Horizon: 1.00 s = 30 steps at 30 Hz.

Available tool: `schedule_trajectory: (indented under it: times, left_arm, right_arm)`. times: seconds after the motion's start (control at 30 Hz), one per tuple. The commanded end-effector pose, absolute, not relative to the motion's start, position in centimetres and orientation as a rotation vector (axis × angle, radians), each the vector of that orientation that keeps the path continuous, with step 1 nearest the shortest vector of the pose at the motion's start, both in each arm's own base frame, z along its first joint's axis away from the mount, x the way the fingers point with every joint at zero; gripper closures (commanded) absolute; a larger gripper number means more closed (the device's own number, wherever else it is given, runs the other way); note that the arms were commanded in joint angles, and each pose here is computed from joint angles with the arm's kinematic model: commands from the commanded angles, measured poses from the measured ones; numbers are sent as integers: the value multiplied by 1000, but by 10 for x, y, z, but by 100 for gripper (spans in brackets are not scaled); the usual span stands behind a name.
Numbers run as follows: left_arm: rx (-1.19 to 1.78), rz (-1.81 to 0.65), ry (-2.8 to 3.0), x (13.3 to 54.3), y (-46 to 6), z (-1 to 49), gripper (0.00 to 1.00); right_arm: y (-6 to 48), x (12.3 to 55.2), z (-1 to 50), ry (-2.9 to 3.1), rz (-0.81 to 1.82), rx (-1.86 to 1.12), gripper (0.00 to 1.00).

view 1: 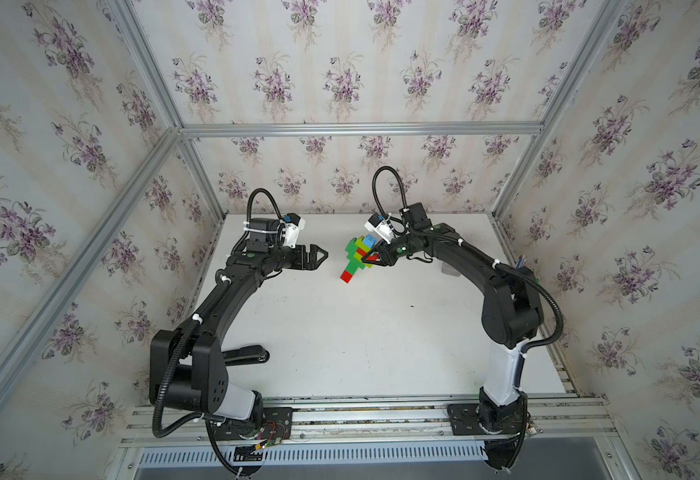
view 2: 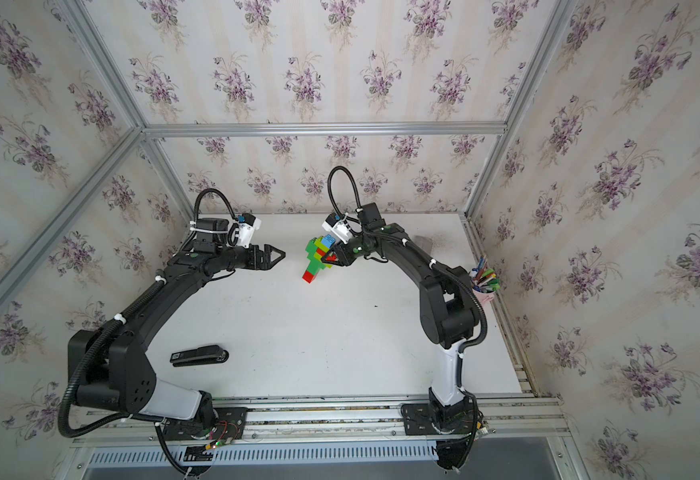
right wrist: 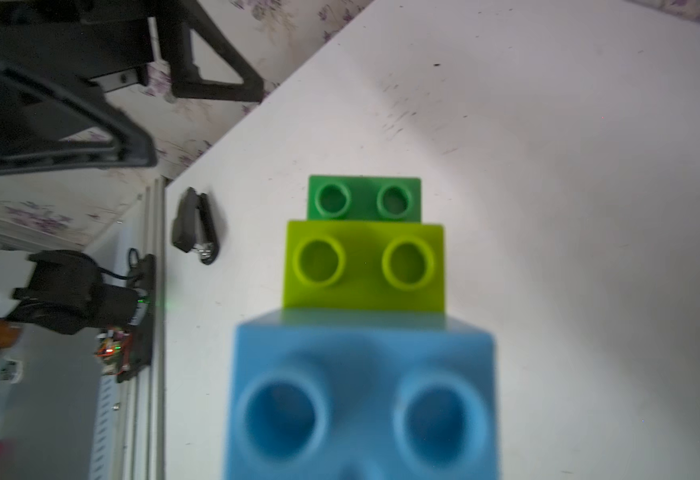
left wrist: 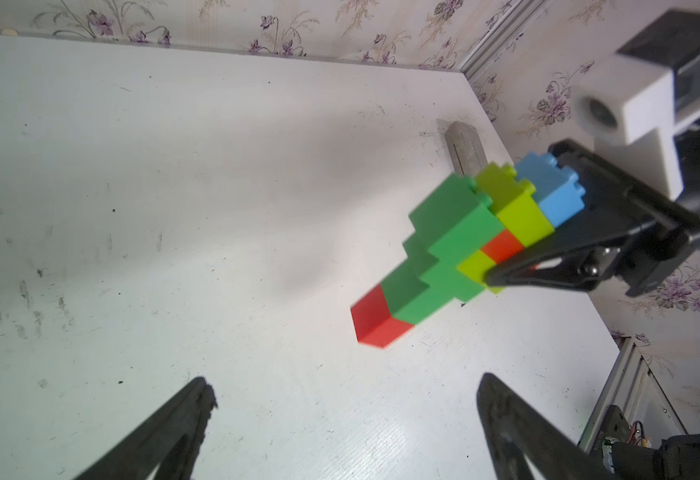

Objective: Assemble a spoon with lego
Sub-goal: Place the lego brick at the center of the board.

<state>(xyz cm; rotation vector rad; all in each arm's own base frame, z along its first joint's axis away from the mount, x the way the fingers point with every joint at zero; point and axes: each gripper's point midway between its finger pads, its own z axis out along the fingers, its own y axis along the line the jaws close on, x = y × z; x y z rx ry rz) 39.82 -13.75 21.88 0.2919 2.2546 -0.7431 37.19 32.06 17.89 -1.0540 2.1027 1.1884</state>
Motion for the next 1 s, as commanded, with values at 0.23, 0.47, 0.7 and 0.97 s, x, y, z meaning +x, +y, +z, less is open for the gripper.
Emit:
schedule_trajectory:
  times: [0.23,0.47,0.7,0.97]
  left_arm:
    - [287,-739,2266,388,-135,231,1]
    - [267,-742,2306,380,-135,215,1]
    - [274,-742,2327,367,-136,203,1]
    - [270,-756,2355,365,-140,188,1]
  right_arm:
    - [315,306,195,1843,1726,-647,84]
    - [317,316,152,1934,1734,-400,85]
    - [327,327,124,1997,1756,-306,84]
    - [337,325,96,2073,1777,-294,83]
